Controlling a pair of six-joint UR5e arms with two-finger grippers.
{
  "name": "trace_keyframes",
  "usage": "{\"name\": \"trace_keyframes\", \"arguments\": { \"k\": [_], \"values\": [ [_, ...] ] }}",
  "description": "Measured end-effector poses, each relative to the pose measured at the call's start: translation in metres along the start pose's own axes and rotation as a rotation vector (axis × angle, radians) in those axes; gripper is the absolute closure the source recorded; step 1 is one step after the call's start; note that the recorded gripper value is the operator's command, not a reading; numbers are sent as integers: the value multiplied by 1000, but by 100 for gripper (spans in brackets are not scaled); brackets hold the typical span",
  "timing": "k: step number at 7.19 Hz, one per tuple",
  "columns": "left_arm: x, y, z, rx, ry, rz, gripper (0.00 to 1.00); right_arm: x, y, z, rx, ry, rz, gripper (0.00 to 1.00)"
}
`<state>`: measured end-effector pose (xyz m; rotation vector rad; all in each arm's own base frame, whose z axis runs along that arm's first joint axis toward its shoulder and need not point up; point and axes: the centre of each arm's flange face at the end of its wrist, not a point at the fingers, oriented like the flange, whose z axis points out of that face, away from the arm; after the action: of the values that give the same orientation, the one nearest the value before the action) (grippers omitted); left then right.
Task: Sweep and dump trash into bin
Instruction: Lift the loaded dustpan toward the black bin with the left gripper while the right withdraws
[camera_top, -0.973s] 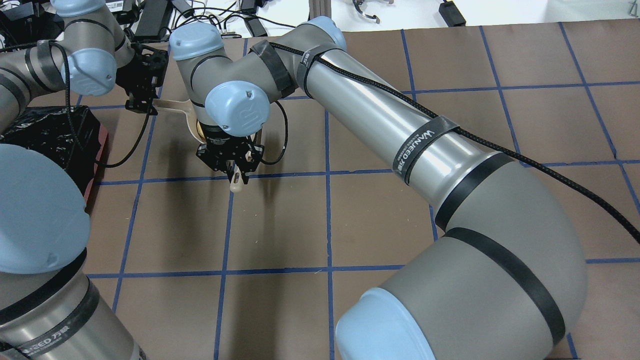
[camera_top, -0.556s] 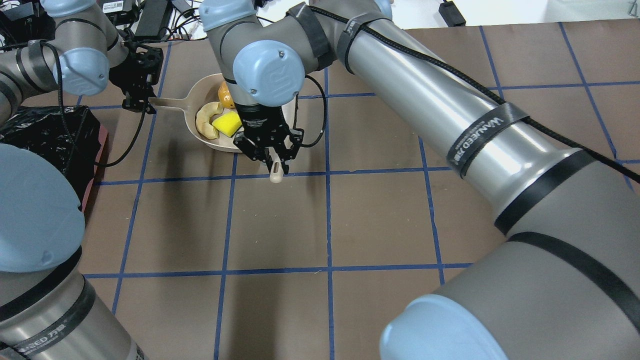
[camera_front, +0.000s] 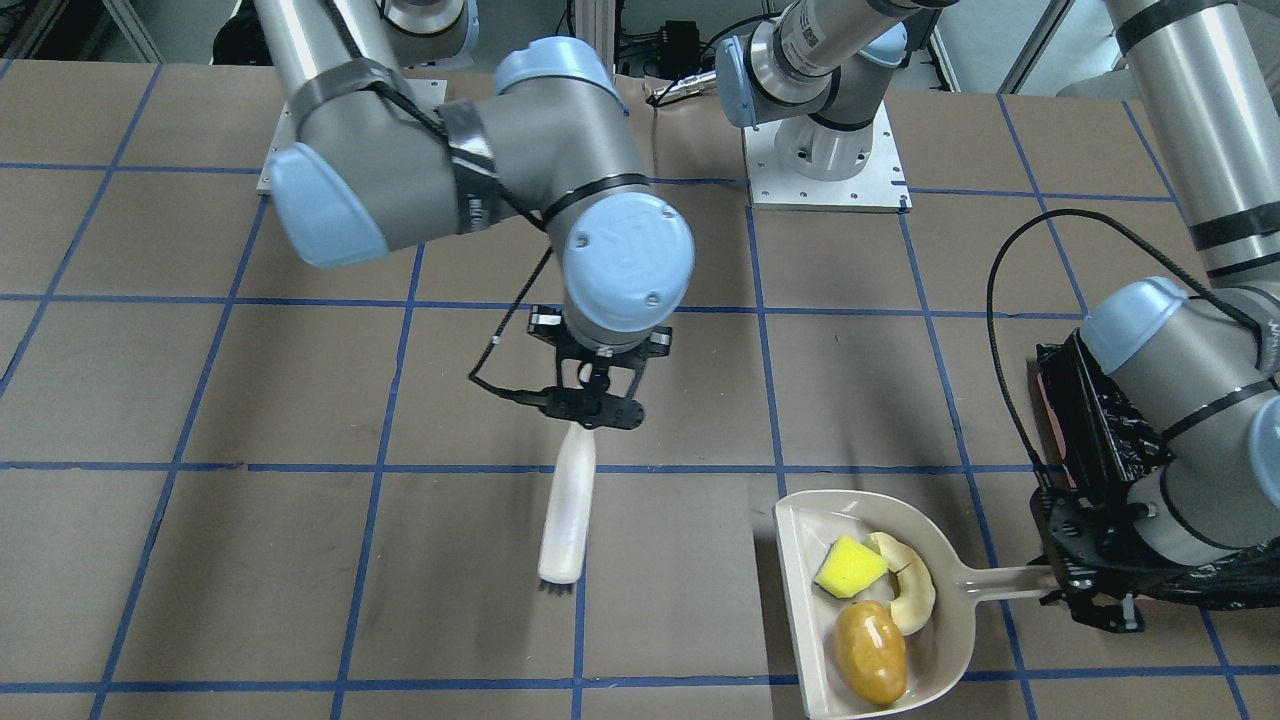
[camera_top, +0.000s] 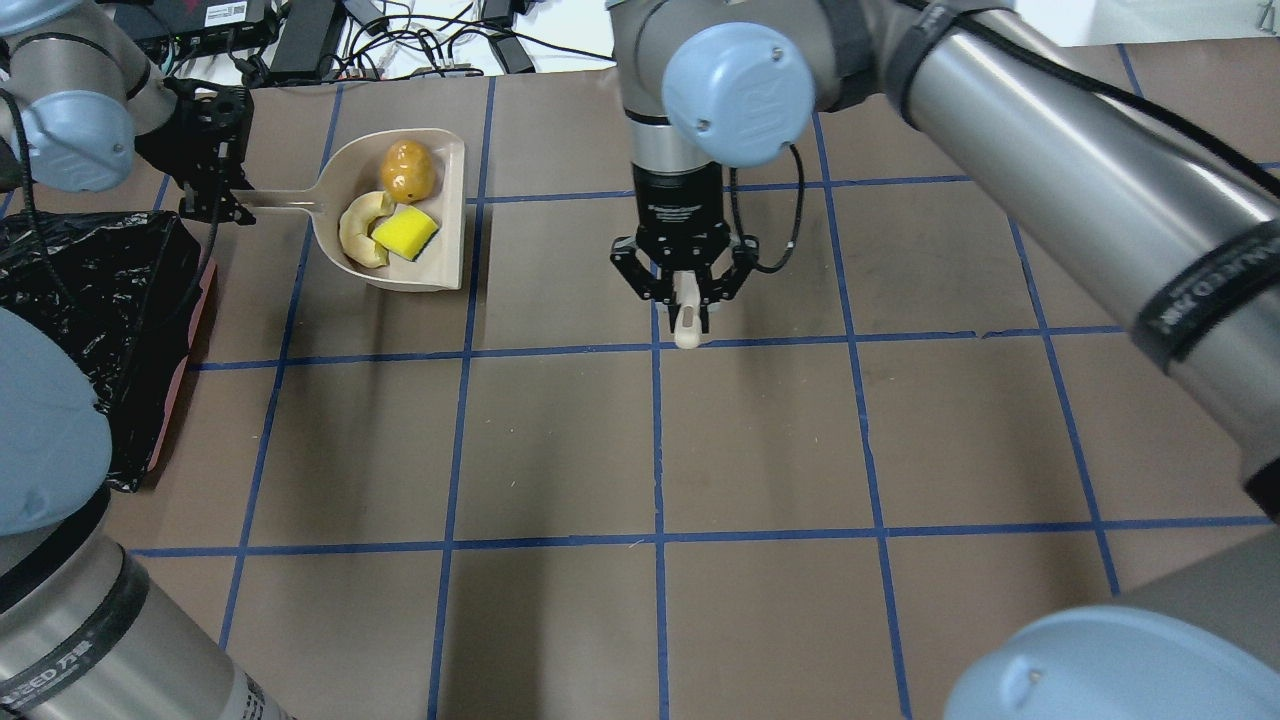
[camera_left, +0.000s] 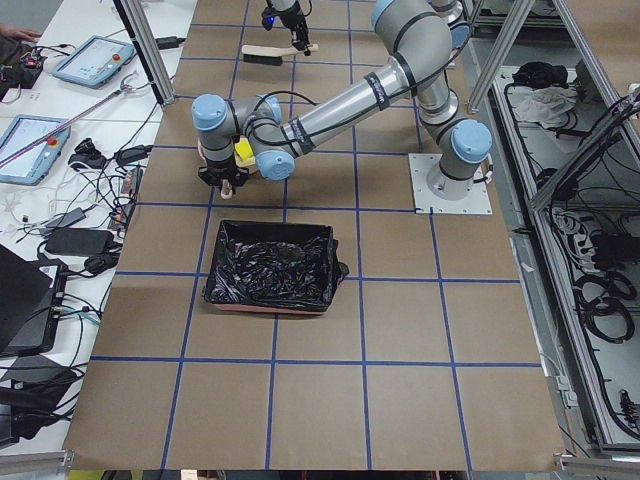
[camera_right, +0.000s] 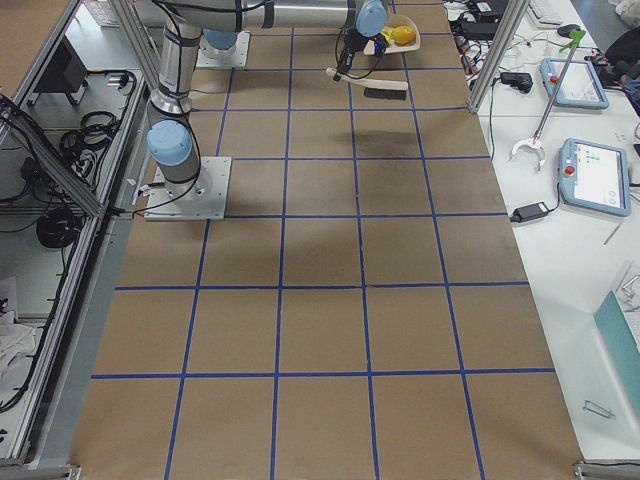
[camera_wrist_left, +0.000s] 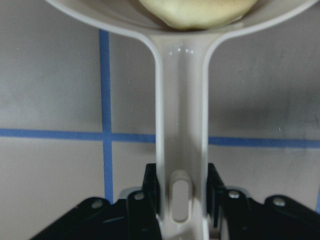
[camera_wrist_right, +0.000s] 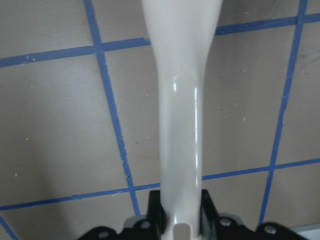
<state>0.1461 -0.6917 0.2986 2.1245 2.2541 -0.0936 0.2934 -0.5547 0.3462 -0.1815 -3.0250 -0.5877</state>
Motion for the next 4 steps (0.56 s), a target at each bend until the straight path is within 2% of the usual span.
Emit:
{"name": "trace_keyframes", "arguments": {
  "k": [2, 4],
  "values": [
    [16, 49, -47, -60, 11, -31, 79, 87, -16, -1, -15, -15, -11, 100],
    [44, 118, -104, -108, 46, -84, 79, 168, -29, 4, -16, -15, -48, 100]
  ]
}}
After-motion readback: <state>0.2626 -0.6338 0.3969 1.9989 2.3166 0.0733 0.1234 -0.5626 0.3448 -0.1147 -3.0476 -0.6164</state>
